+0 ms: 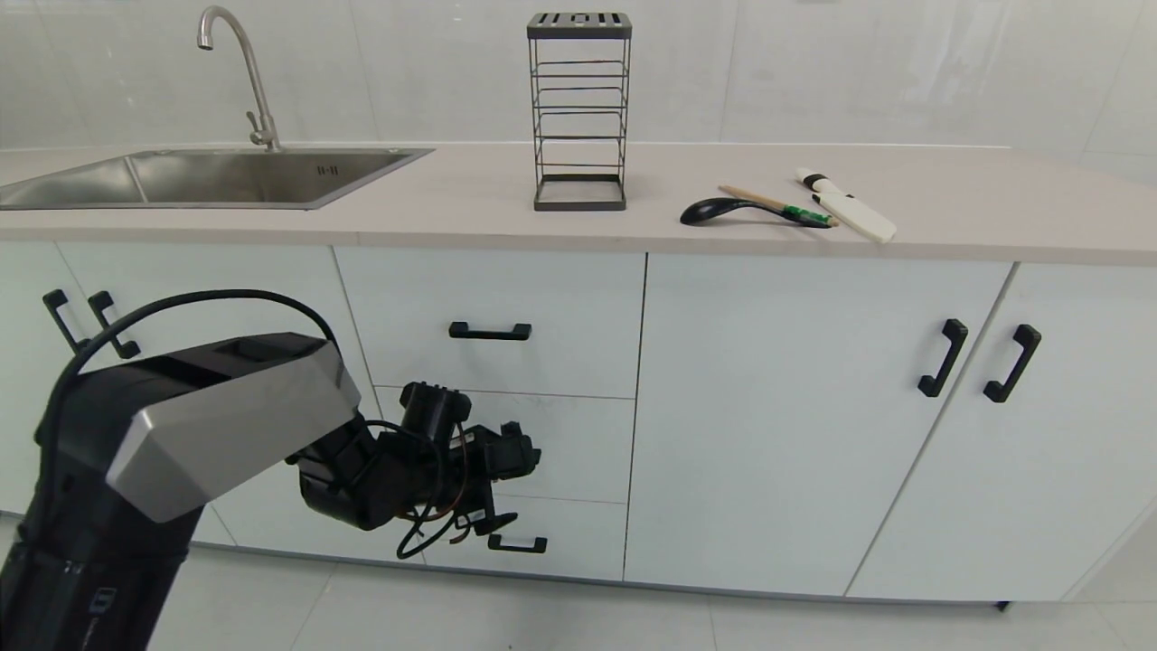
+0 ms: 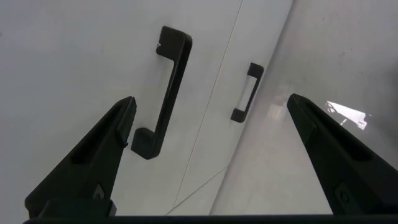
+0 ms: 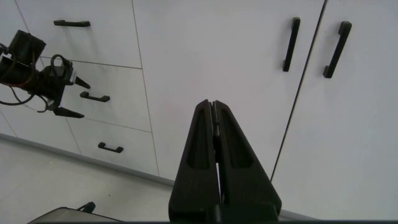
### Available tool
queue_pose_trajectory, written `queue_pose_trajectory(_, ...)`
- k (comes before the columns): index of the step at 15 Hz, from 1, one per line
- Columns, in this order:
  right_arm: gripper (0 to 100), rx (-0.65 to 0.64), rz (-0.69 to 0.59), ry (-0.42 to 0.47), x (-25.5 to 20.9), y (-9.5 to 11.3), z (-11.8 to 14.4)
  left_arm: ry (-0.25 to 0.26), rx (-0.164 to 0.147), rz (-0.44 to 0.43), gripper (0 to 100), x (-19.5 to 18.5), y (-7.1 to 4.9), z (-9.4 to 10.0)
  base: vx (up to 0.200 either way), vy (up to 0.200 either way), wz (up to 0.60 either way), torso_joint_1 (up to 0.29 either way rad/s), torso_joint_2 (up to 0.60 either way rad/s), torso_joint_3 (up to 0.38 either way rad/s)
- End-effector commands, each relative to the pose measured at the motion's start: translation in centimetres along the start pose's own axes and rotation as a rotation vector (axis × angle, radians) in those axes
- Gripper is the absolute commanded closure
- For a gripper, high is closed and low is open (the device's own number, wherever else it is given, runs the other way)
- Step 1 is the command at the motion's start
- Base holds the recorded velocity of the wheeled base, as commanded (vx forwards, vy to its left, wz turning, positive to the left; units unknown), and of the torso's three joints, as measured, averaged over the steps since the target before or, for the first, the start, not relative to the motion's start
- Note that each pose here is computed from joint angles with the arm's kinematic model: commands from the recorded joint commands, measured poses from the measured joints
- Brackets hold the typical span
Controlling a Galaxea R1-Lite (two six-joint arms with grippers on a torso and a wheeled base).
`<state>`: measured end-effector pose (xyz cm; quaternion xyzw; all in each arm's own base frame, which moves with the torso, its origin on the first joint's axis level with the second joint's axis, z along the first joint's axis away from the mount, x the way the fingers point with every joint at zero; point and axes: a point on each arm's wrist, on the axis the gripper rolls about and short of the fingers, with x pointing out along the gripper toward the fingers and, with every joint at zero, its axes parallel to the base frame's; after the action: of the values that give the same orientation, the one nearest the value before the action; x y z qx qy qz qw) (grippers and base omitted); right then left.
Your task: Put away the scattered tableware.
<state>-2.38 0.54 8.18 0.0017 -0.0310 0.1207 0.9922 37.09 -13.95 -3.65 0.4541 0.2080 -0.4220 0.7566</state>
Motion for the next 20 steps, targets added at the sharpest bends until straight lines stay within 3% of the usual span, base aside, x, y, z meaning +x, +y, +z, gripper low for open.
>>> queue_pose_trajectory(1, 100, 0.001, 0.001, 0.001, 0.0, 0.0, 0.0, 0.015, -0.013, -0.007, 0, 0.9, -0.1, -1.0, 0.0, 0.0, 0.0, 0.0, 0.0, 0.0)
queue_pose_trajectory(3, 100, 0.001, 0.001, 0.001, 0.0, 0.0, 0.0, 0.025, -0.02, -0.016, 0, 1.3, -0.3, -1.5, 0.0, 0.0, 0.0, 0.0, 0.0, 0.0)
queue_pose_trajectory(7, 100, 0.001, -0.001, 0.001, 0.0, 0.0, 0.0, 0.007, -0.014, 0.019, 0, 3.1, 1.0, -1.4, 0.0, 0.0, 0.0, 0.0, 0.0, 0.0)
queue_pose_trajectory(12, 100, 0.003, 0.001, 0.001, 0.0, 0.0, 0.0, 0.048, -0.021, -0.065, 0, 3.0, -0.1, -1.8, 0.0, 0.0, 0.0, 0.0, 0.0, 0.0)
queue_pose_trajectory(16, 100, 0.004, -0.001, 0.001, 0.0, 0.0, 0.0, 0.073, 0.01, -0.129, 0, 2.2, -0.8, -1.4, 0.0, 0.0, 0.0, 0.0, 0.0, 0.0)
queue_pose_trajectory(20, 100, 0.004, 0.001, 0.001, 0.0, 0.0, 0.0, 0.09, 0.0, -0.155, 0, 0.1, -1.2, -1.1, 0.0, 0.0, 0.0, 0.0, 0.0, 0.0)
